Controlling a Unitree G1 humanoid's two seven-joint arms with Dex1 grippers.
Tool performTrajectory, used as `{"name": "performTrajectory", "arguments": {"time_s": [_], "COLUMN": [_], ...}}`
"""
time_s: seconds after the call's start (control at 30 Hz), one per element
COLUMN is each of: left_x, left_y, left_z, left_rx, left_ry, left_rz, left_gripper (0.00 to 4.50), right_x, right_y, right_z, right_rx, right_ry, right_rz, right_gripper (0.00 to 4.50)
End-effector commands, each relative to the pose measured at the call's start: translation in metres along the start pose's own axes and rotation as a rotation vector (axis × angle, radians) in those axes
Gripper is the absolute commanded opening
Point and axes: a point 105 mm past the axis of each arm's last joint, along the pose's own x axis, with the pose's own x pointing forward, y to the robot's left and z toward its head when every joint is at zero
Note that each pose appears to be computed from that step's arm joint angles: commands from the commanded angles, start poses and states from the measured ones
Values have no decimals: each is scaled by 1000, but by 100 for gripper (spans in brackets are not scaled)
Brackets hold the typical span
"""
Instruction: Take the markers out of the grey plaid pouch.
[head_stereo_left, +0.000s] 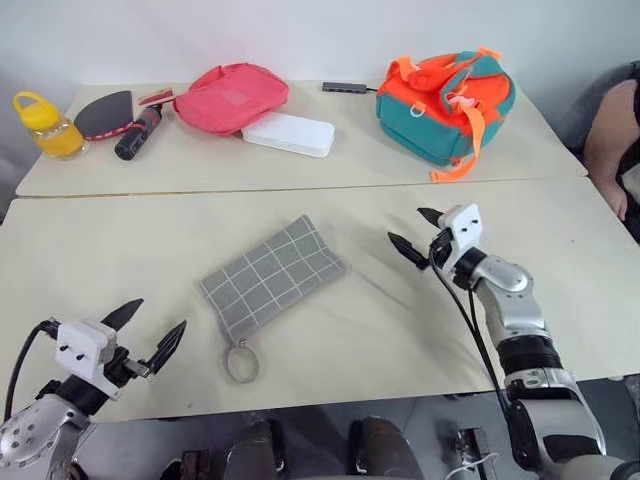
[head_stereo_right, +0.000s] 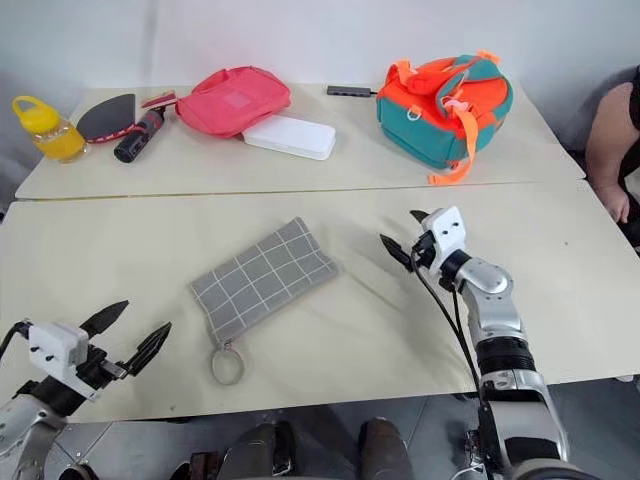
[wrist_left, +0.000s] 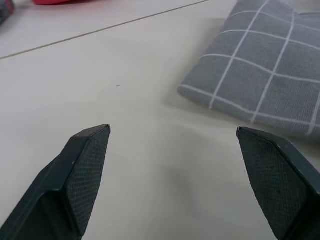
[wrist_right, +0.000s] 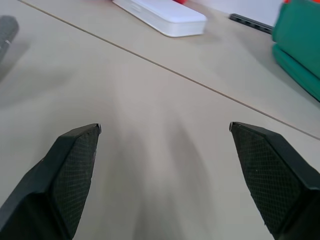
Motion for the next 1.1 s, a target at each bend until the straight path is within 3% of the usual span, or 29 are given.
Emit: {"name": "performTrajectory", "arguments": {"time_s": [0.03, 0.33, 0.5, 0.67, 0.8, 1.1], "left_x": [-9, 1, 11, 25, 29, 28], "left_y": [-1, -3, -5, -6, -8, -13], "left_z": [8, 10, 10, 15, 15, 13], "left_rx": [29, 66, 149, 177, 237, 481], "left_ry": [-27, -51, -66, -102, -110, -110], "left_rz": [28, -17, -77, -113, -153, -247], "left_gripper": [428, 428, 432, 432, 432, 432], "right_x": [7, 8, 18, 53, 71, 88], "right_y": [0, 0, 21, 62, 90, 120], "right_z": [10, 21, 34, 56, 58, 37], "right_rx": [-24, -24, 18, 92, 30, -20], "right_ry": [-39, -72, -137, -236, -219, -107], "right_rz": [15, 36, 87, 118, 187, 244], "right_gripper": [430, 430, 311, 141, 7, 7]}}
